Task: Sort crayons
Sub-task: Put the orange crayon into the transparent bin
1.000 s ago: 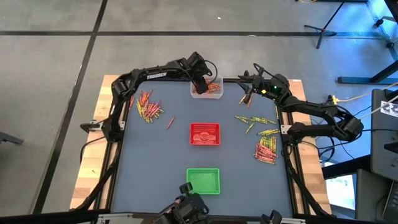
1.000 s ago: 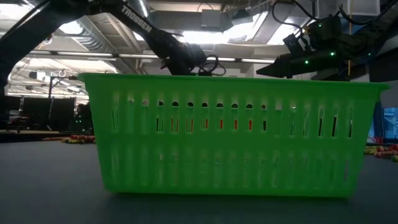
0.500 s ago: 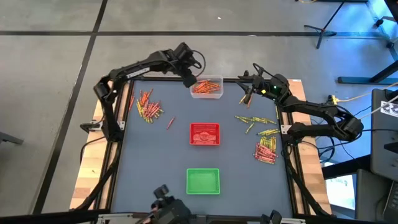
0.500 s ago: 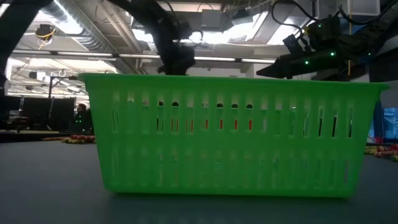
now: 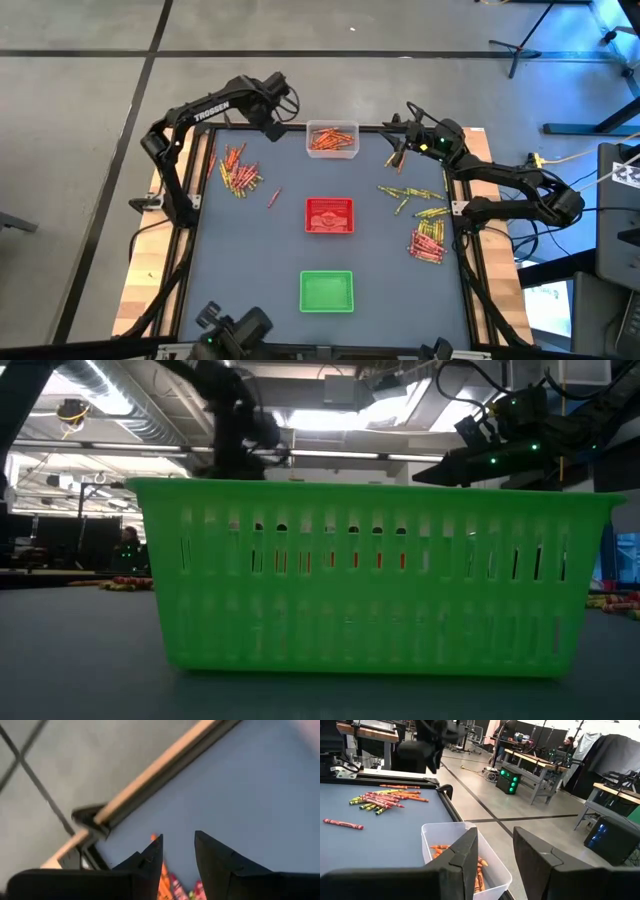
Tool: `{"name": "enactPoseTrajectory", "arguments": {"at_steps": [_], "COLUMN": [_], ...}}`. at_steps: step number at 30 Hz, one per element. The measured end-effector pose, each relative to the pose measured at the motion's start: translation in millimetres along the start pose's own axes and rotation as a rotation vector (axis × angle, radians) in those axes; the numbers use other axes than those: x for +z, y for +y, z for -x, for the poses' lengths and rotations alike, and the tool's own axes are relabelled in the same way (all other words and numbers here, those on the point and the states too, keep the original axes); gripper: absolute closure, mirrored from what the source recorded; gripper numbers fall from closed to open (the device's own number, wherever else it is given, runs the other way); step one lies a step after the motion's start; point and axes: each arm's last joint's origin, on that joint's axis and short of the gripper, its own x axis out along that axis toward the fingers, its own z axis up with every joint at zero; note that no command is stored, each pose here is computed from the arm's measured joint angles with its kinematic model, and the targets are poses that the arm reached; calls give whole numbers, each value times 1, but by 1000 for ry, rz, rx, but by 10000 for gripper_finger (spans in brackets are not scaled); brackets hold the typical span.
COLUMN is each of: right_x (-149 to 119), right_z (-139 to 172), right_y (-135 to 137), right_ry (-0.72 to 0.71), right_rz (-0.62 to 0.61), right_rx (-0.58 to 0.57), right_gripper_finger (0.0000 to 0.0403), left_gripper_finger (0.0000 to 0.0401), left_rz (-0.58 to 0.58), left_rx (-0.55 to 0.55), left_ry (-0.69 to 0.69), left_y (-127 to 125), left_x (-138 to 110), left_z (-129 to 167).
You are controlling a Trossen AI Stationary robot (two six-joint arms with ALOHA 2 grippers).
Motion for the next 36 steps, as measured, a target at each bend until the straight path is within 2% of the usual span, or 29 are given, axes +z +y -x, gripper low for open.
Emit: {"name": "enactPoseTrajectory", "arguments": {"at_steps": [4,8,15,25,29,36], "right_x": [0,0,0,0,0,0], "right_z": [0,0,0,0,0,0], "right_y": [0,0,0,0,0,0], "right_ry": [0,-1,-2,-4,-4,-4], "right_rz": [0,0,1,2,2,1], "right_rx": [0,0,-1,-1,-1,-1], "right_gripper_finger": [279,279,279,279,279,279], "left_gripper_finger": [305,305,305,305,305,305], "left_rz": [56,103,168,232,244,256], "left_rx": [13,-64,-131,-148,-120,-161], "left_ry": [104,182,216,183,188,177], "left_y": [15,23,31,39,44,43], "left_x": [-15,-31,-52,-66,-68,-66], "left_z": [-31,-61,-98,-124,-127,-132]}}
